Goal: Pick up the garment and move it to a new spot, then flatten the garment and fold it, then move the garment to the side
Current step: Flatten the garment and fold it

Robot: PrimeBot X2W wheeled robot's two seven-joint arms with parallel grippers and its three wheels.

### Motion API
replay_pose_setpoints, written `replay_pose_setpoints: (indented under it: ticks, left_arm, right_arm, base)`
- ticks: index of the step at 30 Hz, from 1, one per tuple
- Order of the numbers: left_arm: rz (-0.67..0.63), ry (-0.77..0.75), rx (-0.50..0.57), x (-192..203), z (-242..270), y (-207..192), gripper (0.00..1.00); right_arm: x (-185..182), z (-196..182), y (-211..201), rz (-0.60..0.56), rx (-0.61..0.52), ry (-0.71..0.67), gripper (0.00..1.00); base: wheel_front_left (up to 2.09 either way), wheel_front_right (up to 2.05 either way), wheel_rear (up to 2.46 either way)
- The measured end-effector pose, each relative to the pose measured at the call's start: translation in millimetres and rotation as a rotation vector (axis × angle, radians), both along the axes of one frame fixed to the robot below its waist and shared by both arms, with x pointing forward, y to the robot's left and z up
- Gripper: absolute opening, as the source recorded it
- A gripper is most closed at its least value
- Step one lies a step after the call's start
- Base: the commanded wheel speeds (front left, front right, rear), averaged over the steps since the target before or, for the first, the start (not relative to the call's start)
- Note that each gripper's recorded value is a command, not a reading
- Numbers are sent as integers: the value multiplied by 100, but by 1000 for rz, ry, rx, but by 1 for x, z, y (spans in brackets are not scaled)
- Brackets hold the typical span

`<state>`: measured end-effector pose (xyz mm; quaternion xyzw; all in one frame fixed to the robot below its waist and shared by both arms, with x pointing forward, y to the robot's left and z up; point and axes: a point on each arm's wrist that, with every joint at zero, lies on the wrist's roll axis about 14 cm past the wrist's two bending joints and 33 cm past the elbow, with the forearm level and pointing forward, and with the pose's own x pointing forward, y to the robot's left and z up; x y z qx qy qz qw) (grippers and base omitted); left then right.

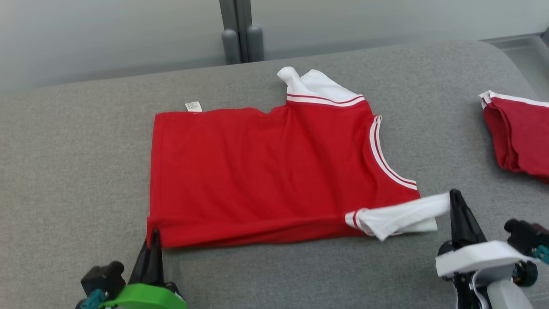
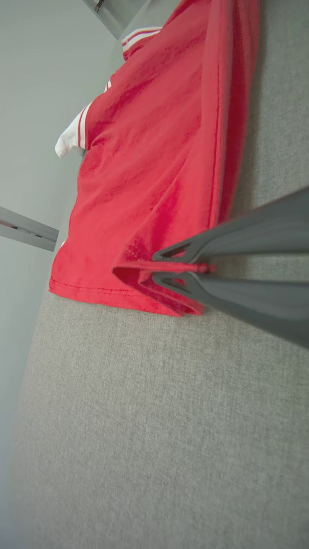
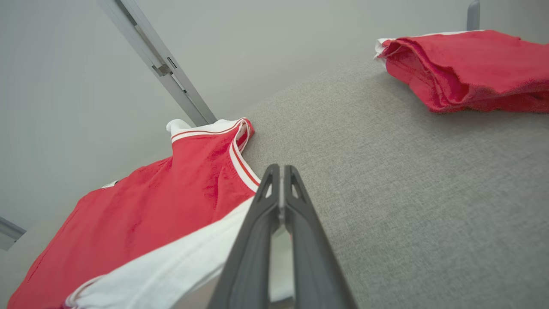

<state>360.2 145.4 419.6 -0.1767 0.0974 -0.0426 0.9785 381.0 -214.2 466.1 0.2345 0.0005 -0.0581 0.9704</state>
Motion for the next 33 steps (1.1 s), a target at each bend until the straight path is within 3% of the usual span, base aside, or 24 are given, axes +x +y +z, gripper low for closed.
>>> replay_pose_setpoints:
  ticks: [7,21,22,23,24,25,33]
  left_arm:
    - [-6,-39,8,40,8,-2,0]
    - [4,13,23,77,-16,3,0]
    - [5,18,25,78,-18,3,8]
    - [5,24,26,78,-20,4,33]
    - [6,30,27,77,-22,4,100]
    - [9,31,27,78,-22,5,100]
    - [34,14,26,67,-16,14,100]
  right_arm:
    - [59,28,11,39,-39,-86,0]
    - [130,21,27,98,-152,-62,0]
    - [132,19,28,102,-157,-58,0]
    - [134,18,29,103,-157,-55,3]
    - [135,18,29,105,-157,-55,64]
    - [137,18,31,109,-154,-58,100]
    - [117,14,25,95,-176,-52,100]
  base:
    - [0,0,0]
    - [0,0,0]
    - [0,0,0]
    - [0,0,0]
    - [0,0,0]
    - [0,0,0]
    - [0,0,0]
